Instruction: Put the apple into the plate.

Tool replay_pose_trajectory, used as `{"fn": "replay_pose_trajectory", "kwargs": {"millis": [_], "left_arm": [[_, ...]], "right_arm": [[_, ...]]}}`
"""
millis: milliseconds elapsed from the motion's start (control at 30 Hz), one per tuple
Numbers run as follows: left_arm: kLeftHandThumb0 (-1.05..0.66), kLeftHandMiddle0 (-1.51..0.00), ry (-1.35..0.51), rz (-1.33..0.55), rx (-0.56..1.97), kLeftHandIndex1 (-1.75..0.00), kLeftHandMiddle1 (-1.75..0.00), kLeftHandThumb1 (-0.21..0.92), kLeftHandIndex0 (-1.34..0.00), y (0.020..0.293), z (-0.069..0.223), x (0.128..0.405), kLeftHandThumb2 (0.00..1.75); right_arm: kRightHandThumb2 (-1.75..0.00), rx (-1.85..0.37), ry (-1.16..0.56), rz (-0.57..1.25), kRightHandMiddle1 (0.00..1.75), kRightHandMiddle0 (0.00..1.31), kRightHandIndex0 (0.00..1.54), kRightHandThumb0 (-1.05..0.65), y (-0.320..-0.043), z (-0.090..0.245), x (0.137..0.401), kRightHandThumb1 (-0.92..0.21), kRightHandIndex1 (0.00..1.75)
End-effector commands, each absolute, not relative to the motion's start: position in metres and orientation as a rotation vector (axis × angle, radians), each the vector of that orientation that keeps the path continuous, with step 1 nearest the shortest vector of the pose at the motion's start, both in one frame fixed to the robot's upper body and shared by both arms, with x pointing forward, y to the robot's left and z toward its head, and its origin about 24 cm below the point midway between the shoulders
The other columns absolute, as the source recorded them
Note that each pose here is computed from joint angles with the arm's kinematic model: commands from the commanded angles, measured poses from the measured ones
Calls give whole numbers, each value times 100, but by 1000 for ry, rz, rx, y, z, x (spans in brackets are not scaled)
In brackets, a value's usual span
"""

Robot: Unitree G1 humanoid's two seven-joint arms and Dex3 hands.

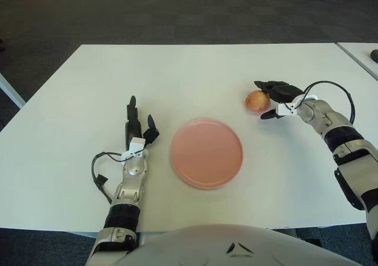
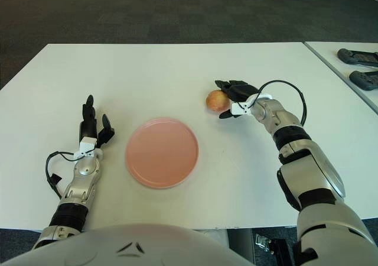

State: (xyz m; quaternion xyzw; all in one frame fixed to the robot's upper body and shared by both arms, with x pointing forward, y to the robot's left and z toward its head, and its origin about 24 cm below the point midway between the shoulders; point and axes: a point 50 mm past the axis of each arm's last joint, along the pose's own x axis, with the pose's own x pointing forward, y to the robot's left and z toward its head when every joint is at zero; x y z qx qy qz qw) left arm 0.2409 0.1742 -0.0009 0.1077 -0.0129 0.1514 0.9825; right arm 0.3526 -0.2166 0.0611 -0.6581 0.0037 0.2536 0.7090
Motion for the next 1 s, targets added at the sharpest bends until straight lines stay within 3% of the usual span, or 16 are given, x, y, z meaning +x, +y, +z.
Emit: {"fn": "replay_pose_trajectory", "kwargs": {"millis": [0, 967], "left_arm": [[-76, -16, -9, 307, 216, -33, 0, 92, 0, 176, -3, 239, 95], [-75, -16, -8, 314, 204, -36, 0, 92, 0, 173, -4, 239, 95]], "right_arm": [[-33, -1487, 28, 591, 0, 0, 0, -105, -217, 58, 351, -92, 0], [-29, -1485, -5, 601, 1, 1, 0, -105, -204, 57, 355, -92, 0]]}}
